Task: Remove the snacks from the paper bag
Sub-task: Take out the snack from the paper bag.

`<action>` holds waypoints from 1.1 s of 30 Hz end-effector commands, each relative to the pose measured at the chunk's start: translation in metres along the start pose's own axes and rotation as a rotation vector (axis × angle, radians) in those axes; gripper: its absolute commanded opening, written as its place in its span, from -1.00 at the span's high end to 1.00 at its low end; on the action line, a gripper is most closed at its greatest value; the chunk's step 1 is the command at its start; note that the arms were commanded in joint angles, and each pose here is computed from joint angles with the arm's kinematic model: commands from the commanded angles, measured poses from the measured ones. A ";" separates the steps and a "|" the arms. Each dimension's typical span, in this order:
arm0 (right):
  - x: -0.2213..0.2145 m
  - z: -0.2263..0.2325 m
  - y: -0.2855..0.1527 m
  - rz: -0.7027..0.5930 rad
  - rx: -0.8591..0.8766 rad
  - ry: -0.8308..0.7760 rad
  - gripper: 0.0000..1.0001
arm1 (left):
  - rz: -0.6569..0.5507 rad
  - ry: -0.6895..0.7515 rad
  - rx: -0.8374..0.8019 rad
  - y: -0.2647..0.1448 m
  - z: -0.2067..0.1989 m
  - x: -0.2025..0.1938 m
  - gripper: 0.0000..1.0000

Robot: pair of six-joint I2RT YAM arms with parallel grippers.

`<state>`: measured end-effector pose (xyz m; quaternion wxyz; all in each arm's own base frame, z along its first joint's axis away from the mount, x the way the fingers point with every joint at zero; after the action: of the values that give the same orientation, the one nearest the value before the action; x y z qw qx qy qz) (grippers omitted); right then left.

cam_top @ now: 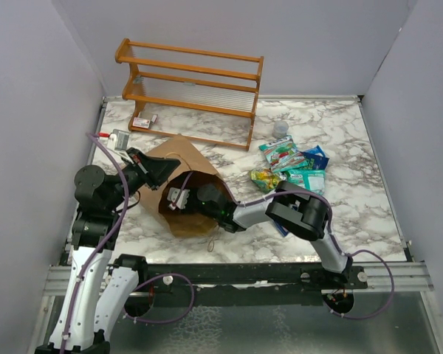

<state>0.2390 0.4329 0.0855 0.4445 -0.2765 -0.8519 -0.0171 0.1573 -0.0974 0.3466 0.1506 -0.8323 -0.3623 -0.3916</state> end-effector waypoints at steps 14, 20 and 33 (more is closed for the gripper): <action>0.007 -0.006 0.045 0.039 0.085 0.082 0.13 | 0.009 0.022 -0.052 0.001 -0.006 0.002 1.00; 0.013 -0.007 0.032 0.082 0.117 0.128 0.00 | 0.015 0.020 -0.051 0.002 -0.003 0.000 1.00; 0.018 0.003 0.008 0.142 0.169 0.193 -0.29 | 0.034 0.012 -0.051 -0.001 0.005 -0.014 1.00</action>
<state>0.2416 0.4393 0.0961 0.5319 -0.3136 -0.7843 0.0598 0.1597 -0.0989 0.3318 0.1545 -0.8409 -0.3495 -0.3833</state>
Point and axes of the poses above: each gripper's point midway between its finger pads, its own y axis out along the fingers, its own z axis along the line the jaws close on, x = y × z, the point moved 8 cm from there along -y, back along the fingers, and after that the axes turned 4 degrees about -y, right-handed, at the moved point
